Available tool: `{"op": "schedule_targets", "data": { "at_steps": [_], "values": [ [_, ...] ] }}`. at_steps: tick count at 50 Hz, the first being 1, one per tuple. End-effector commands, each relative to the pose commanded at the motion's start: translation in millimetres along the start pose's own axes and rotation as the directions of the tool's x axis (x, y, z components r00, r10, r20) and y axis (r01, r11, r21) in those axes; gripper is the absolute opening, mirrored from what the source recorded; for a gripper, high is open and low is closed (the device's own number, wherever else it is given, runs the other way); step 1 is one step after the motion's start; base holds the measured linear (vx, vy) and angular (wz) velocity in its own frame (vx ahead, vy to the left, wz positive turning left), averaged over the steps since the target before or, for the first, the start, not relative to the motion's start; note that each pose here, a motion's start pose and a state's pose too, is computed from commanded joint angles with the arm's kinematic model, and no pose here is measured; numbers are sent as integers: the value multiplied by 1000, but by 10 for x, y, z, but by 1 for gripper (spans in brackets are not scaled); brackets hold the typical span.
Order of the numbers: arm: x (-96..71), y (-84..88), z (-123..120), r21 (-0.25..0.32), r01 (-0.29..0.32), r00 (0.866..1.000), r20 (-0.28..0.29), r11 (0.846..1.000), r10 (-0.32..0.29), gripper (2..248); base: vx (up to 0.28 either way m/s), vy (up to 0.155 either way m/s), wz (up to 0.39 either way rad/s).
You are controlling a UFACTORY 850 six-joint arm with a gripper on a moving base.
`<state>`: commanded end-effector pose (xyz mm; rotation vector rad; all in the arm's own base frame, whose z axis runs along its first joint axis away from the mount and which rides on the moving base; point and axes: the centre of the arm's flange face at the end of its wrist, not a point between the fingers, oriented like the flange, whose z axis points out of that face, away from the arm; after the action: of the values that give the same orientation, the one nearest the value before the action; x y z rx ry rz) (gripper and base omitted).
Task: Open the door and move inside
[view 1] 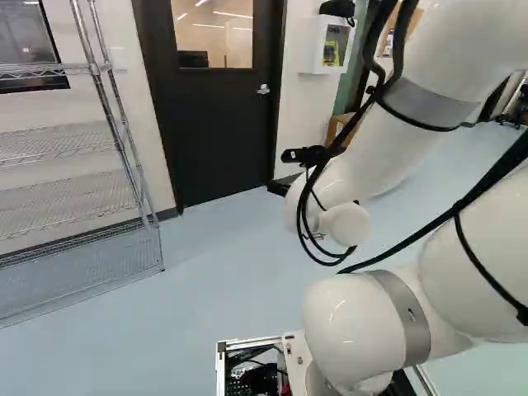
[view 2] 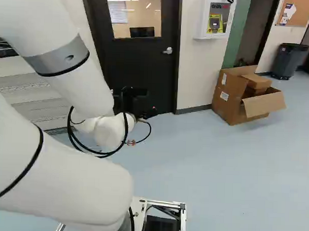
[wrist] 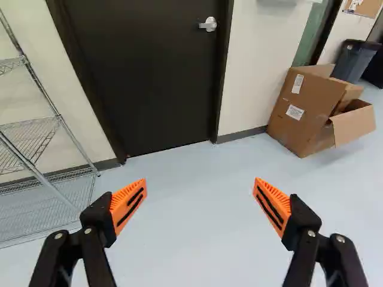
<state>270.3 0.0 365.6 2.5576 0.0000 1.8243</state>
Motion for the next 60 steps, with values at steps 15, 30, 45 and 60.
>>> {"op": "schedule_targets", "data": {
  "at_steps": [15, 30, 45, 60],
  "values": [
    [0, 0, 0, 0, 0, 1000, 0, 1000, 0, 247, 0, 0, 0],
    [0, 0, 0, 0, 0, 1000, 0, 1000, 0, 247, 28, -1, -2],
    [0, 0, 0, 0, 0, 1000, 0, 1000, 0, 247, 79, -1, -6],
    [0, 0, 0, 0, 0, 1000, 0, 1000, 0, 247, 119, -1, -6]
  ]
}}
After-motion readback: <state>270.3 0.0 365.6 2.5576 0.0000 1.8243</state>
